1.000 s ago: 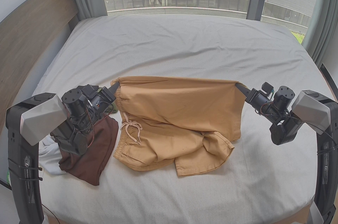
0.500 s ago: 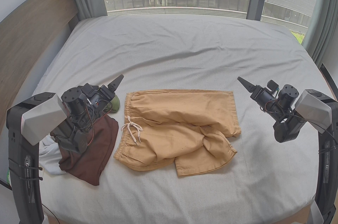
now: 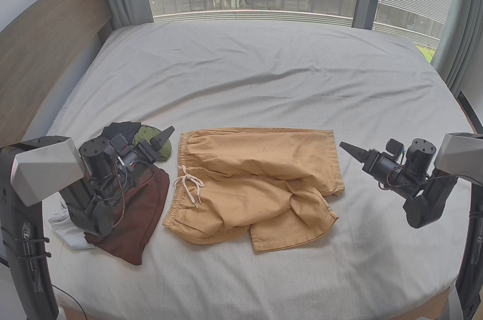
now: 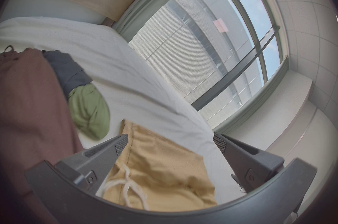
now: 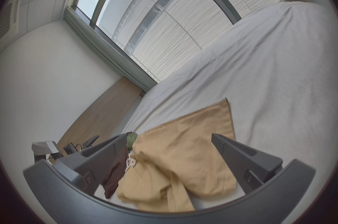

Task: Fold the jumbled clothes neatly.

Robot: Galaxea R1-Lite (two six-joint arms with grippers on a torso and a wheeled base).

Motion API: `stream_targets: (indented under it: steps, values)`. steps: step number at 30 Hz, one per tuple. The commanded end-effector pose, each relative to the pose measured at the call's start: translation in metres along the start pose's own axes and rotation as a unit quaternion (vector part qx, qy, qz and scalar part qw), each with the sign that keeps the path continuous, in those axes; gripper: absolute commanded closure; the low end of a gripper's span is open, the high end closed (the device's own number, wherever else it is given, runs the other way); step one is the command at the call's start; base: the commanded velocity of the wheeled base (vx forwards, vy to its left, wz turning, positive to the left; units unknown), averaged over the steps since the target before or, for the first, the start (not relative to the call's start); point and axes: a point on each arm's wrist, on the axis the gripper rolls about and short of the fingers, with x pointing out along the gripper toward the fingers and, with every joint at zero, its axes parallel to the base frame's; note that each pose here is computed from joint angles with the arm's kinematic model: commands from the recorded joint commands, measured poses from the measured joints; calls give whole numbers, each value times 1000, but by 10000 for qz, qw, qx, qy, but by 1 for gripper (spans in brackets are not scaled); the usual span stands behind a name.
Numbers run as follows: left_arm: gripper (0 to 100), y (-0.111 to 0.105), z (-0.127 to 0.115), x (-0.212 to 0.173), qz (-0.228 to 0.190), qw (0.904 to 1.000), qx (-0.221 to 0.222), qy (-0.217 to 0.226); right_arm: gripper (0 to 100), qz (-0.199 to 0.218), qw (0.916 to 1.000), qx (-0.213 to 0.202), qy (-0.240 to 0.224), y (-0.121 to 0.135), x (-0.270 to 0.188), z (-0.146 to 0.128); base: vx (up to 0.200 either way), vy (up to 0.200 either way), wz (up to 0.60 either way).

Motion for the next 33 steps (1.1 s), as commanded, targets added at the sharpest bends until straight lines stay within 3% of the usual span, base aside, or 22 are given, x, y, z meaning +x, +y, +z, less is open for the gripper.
stream_targets:
  steps: [1,8,18,25,33]
  values:
    - [0,-12,1,-50,264,9980,394,410,0,-183,9986,37,500,22,-35,-19,0,0,0]
    - [0,-5,-10,-60,452,9940,743,671,0,-569,9914,-13,1180,-2,-43,-59,0,0,0]
    - [0,1,-20,-58,516,9926,729,825,0,-646,9779,202,1979,3,-53,-100,0,0,0]
    - [0,2,-18,-57,512,9929,720,791,0,-681,9697,321,2325,-5,-49,-125,0,0,0]
    - [0,3,-20,-56,509,9929,707,811,0,-596,9701,311,2334,-5,-40,-130,0,0,0]
